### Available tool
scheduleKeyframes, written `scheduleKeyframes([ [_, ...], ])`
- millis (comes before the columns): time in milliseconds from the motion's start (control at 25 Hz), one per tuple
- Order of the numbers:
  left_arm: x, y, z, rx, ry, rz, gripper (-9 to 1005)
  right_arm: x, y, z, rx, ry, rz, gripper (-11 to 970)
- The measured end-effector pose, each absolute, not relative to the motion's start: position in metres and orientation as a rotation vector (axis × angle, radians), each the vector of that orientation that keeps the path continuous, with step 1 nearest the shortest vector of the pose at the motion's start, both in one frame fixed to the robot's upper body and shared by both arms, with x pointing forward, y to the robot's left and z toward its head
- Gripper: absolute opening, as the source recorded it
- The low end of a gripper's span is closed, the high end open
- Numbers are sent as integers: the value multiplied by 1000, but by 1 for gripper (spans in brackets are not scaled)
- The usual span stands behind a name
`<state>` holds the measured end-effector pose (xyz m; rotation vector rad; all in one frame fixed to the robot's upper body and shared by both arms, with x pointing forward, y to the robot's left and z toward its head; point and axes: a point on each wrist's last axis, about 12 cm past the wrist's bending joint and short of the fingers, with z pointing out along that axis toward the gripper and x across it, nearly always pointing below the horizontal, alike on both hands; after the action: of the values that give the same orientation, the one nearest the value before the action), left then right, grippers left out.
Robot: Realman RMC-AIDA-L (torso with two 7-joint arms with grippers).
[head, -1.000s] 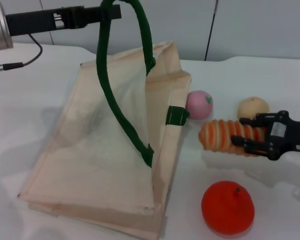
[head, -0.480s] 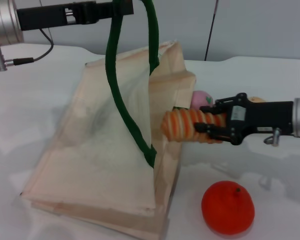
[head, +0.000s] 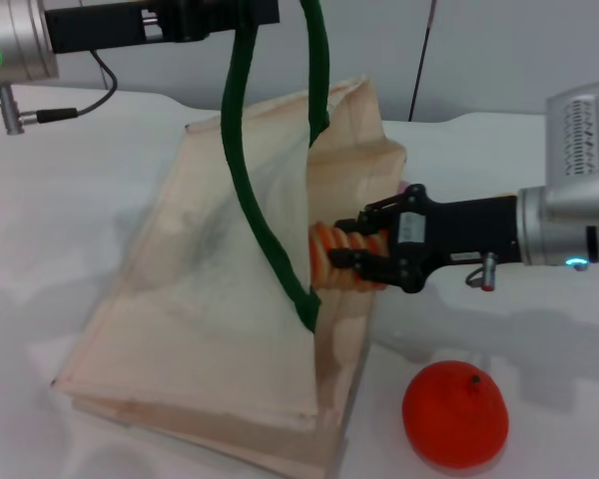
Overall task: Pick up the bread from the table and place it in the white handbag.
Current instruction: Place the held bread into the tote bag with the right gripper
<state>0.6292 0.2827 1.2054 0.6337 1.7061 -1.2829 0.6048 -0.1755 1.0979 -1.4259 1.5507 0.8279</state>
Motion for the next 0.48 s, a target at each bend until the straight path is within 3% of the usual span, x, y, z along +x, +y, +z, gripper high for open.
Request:
scheduleKeyframes([
  [480,631,277,1208,646,1698,-1296,117,618,-137,1100,-1494,1517,734,271],
])
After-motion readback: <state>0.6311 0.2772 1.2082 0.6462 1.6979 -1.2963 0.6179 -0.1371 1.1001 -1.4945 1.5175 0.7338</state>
